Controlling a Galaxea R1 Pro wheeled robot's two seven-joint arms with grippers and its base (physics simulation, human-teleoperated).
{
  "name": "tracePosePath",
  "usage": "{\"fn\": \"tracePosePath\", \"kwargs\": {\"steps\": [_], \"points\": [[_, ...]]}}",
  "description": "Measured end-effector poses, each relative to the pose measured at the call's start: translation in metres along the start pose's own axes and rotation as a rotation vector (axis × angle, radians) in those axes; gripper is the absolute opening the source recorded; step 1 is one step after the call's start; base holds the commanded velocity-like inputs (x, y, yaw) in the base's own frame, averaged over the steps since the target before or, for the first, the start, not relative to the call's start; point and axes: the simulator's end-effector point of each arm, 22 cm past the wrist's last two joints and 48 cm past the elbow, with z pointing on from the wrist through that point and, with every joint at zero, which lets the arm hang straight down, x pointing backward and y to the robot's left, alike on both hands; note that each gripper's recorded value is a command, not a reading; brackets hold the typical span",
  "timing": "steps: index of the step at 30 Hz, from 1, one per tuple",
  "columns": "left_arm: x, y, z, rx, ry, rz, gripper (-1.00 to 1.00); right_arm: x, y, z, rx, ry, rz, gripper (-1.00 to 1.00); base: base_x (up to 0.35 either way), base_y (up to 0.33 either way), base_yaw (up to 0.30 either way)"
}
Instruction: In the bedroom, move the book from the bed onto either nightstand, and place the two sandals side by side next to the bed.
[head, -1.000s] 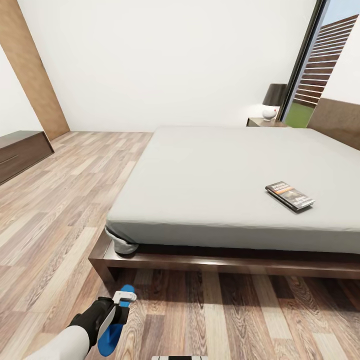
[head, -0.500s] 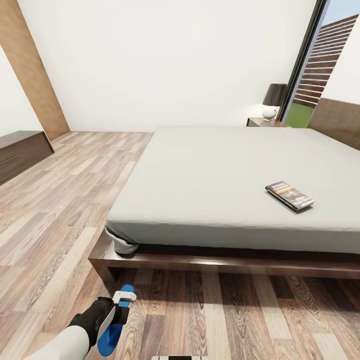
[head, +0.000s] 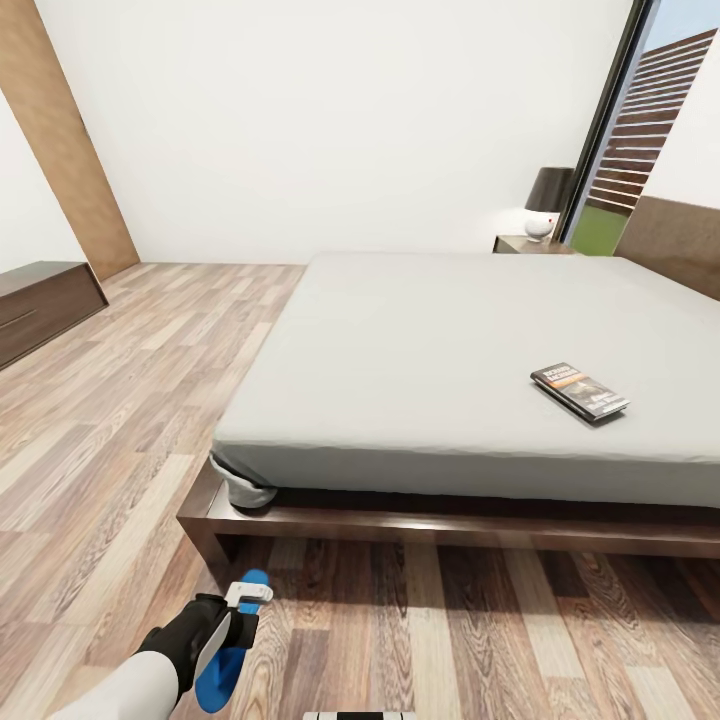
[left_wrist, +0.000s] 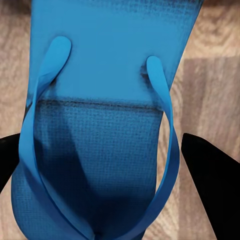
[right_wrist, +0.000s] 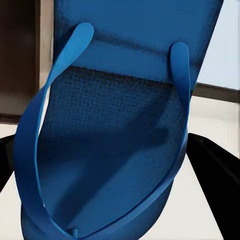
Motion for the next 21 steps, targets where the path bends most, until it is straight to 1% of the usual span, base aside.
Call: {"fn": "tracePosePath", "kwargs": {"steps": [7, 21], "points": [[0.0000, -0.0003, -0.0001, 0.001, 0.001, 0.001, -1.00, 0.0009, -0.0023, -0.0001, 0.012, 0.001, -0.002, -1.00, 0.000, 0.000, 0.000], [0.0002, -0.0002, -0.0001, 0.003, 0.002, 0.004, -1.00, 0.0026, 0.0034, -0.0044, -0.003, -0.005, -0.014, -1.00, 0.000, 0.000, 0.000]]}}
